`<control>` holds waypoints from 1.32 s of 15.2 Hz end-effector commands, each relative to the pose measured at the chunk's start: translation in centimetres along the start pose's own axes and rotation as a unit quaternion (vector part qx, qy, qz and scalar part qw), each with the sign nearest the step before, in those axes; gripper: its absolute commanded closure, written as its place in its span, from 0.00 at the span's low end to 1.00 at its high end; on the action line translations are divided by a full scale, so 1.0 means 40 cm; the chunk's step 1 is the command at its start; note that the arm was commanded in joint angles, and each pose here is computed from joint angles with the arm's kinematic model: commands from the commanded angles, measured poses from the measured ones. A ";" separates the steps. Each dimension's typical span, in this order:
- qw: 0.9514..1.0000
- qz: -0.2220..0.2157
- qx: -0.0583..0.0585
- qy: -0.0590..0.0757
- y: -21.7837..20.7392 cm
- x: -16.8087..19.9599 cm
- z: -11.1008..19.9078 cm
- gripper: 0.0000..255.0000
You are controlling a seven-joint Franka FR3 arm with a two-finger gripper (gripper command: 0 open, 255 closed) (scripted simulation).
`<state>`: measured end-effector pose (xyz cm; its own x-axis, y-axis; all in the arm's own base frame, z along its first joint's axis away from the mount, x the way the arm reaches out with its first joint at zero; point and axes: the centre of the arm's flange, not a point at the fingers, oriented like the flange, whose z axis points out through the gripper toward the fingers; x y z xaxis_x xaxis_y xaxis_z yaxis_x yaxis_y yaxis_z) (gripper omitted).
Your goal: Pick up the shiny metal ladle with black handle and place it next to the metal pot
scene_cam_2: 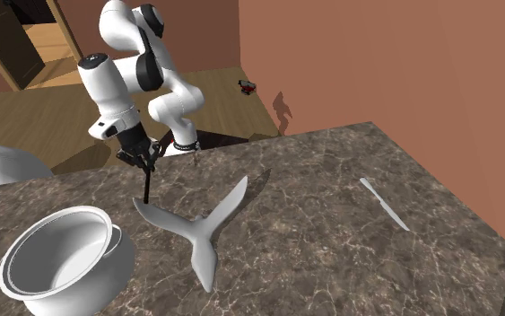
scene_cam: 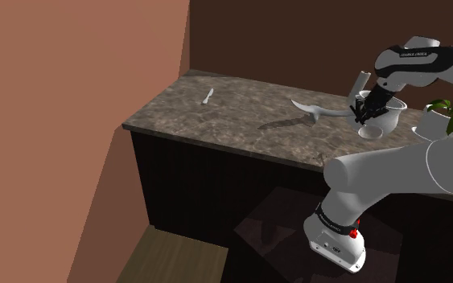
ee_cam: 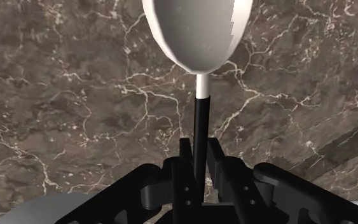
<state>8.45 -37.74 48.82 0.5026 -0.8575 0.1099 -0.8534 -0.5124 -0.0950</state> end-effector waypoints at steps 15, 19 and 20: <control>1.000 0.000 0.000 0.000 0.022 -0.023 0.209 1.00; 1.000 0.000 0.000 0.000 0.027 -0.028 0.261 1.00; 1.000 0.000 0.000 0.000 0.028 -0.030 0.276 1.00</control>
<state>8.42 -37.82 38.24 0.5022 -0.8575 0.1117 -0.8535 -0.5123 -0.0949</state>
